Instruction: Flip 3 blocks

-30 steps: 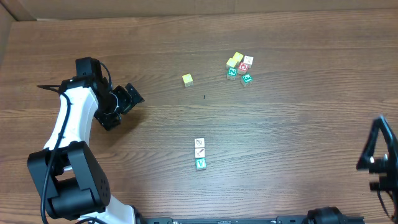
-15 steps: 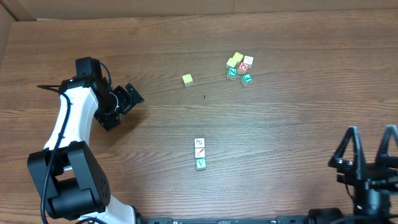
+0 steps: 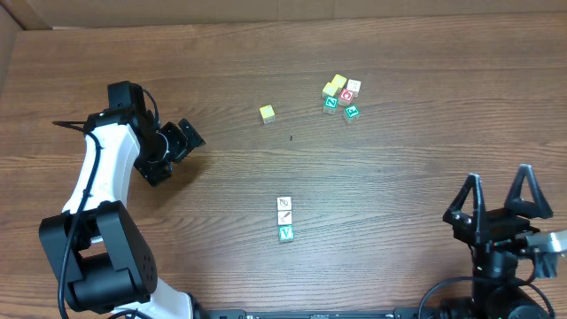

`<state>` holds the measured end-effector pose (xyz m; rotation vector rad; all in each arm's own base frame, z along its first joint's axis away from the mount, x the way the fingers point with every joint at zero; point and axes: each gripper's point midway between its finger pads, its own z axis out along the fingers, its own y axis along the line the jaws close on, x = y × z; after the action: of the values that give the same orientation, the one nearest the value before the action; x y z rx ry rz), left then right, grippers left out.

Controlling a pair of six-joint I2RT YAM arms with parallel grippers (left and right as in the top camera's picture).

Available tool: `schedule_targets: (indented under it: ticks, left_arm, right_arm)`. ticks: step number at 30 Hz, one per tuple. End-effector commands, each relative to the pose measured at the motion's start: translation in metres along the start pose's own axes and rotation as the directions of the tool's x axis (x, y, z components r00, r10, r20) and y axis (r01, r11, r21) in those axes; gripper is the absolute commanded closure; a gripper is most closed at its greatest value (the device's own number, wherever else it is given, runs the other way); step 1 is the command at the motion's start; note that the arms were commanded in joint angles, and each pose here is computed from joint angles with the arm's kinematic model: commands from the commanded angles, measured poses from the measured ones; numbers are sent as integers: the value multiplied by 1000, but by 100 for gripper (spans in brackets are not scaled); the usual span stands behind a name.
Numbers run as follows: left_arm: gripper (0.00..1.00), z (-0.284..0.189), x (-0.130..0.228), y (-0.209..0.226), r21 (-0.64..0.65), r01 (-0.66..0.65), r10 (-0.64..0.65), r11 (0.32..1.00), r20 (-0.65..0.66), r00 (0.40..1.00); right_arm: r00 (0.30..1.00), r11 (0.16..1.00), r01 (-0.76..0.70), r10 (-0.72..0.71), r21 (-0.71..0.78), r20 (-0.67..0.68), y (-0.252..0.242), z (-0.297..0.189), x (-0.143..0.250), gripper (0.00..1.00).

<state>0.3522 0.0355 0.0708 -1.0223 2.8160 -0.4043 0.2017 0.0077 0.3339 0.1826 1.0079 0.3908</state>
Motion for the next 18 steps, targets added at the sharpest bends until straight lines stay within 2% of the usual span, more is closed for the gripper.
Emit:
schedule_targets:
  ticks: [1,7,13,15,18]
  left_arm:
    - [0,-2,-4,-1,2,-2,2,1000,9,1000]
    - [0,-2,-4,-1,2,-2,2,1000,9,1000]
    - [0,-2,-4,-1,2,-2,2,1000,9,1000]
    - [0,-2,-4,-1,2,-2,2,1000,9,1000]
    - [0,-2,-4,-1,2,-2,2,1000,9,1000]
  right_arm:
    - [999,1000,2,-2,-17,-40,-3,-4,21,0]
    - [985,1000,-4,1,-20,-173,-12,-12,67,0]
    - [920,999,22,-5,38,-391,-29,-28,120,0]
    - [884,997,75,-58,19,-464,-33,-36,137,0]
    - [819,972,187,-233,-141,-524,-23,-46,155,0]
